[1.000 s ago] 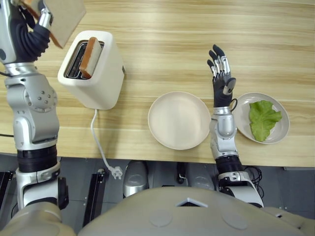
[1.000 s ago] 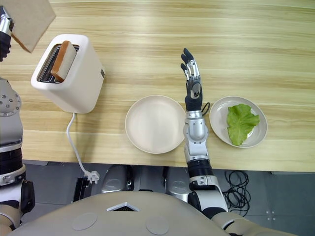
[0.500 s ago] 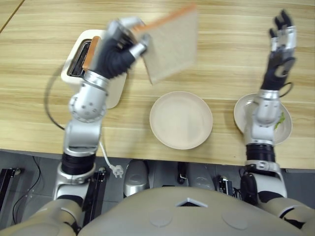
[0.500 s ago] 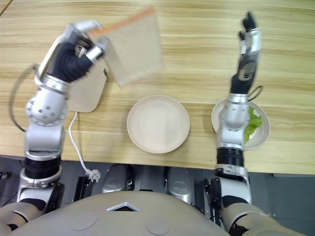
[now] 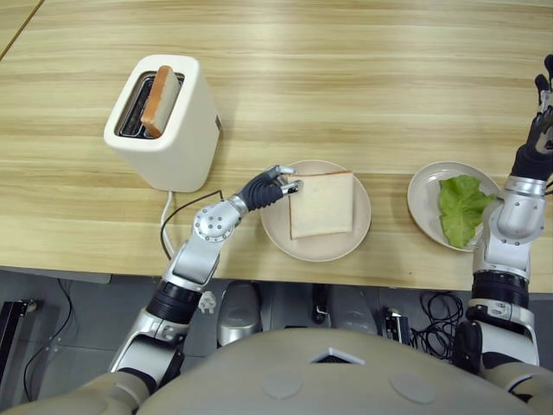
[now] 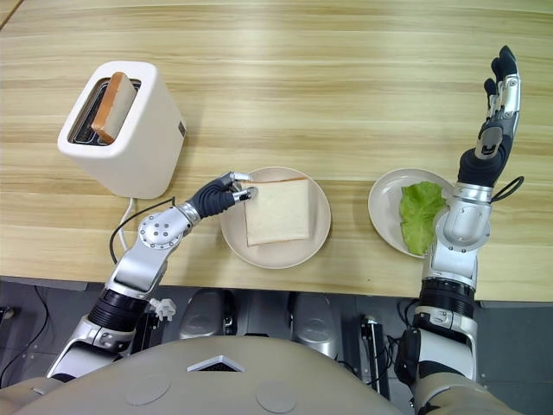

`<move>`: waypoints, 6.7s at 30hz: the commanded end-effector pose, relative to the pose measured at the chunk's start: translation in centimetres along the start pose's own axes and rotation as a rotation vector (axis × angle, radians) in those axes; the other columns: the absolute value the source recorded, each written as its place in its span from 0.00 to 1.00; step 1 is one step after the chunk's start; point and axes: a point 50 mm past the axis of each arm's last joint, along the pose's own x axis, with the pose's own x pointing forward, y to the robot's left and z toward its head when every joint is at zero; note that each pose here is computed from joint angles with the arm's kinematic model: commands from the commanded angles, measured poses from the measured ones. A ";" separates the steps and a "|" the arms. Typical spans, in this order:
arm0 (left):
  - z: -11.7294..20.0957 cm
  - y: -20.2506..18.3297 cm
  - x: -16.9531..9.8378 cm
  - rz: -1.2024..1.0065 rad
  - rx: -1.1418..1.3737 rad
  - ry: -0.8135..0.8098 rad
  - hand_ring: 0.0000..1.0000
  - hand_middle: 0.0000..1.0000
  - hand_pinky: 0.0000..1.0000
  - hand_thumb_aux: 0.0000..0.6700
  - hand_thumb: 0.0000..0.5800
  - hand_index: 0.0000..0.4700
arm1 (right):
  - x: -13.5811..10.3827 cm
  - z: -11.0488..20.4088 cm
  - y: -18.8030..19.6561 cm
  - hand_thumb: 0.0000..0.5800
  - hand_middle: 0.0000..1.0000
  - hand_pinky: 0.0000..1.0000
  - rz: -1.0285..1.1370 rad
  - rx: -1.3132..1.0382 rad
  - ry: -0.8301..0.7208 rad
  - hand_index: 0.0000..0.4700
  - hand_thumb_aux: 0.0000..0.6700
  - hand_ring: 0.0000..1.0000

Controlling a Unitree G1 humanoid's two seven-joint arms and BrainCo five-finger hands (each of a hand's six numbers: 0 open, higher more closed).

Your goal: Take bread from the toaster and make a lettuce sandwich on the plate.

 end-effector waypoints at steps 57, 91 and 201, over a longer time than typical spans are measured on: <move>1.1 3.7 -2.0 0.272 0.353 -0.001 0.00 0.00 0.00 0.00 0.00 0.00 | -9.4 -8.9 -8.3 0.05 0.00 0.00 0.673 -1.137 0.162 0.03 0.03 0.00; 0.3 2.5 -0.7 0.233 0.334 0.009 0.00 0.00 0.00 0.00 0.00 0.00 | -8.4 -9.8 -6.5 1.00 0.00 0.00 0.729 -1.079 0.268 0.98 1.00 0.00; 5.8 12.7 -5.9 0.814 0.637 -0.099 0.00 0.00 0.00 0.00 0.00 0.00 | 2.5 -0.9 10.5 0.00 0.00 0.00 0.722 -0.355 -0.226 0.00 0.00 0.00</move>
